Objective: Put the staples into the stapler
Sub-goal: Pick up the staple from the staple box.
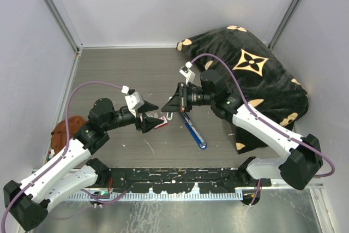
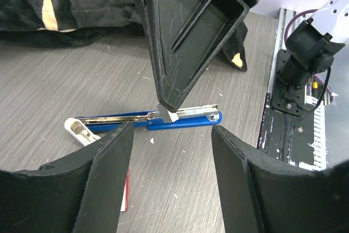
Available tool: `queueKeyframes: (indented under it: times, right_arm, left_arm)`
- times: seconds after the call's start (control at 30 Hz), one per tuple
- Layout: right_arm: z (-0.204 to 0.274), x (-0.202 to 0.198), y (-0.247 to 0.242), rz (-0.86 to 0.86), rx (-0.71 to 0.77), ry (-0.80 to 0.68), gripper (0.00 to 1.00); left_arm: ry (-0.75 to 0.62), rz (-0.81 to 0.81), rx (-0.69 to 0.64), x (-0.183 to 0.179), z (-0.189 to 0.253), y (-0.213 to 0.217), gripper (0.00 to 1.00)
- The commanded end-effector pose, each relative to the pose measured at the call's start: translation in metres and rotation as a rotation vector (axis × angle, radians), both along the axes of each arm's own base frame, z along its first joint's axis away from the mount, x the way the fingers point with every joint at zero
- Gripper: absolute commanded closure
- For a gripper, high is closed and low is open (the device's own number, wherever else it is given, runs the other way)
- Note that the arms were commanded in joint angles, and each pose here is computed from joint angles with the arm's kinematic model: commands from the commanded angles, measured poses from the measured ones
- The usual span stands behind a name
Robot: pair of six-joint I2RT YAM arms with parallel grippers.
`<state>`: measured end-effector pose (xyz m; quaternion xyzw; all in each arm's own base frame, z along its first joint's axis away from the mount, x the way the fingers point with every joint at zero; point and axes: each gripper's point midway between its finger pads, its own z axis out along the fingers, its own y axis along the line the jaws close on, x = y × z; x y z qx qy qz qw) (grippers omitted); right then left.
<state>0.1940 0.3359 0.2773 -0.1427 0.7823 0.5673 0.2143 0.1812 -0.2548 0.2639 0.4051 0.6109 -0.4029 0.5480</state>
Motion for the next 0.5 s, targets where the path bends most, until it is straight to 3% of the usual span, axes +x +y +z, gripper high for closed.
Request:
queueKeyframes:
  times: [0.0,0.33,0.47]
  right_arm:
    - [0.028,-0.011,0.001,0.051,0.083,-0.085,0.99]
    - [0.037,-0.022,-0.005,0.099,0.155,-0.249,0.99]
    - [0.036,-0.025,-0.006,0.121,0.170,-0.295,0.99]
  left_arm:
    - [-0.051,-0.037,-0.095,-0.005,0.040,-0.007,0.40]
    - [0.253,-0.115,-0.162,-0.039,0.044,-0.007,0.29]
    - [0.416,-0.075,-0.217,-0.043,0.053,-0.004,0.25]
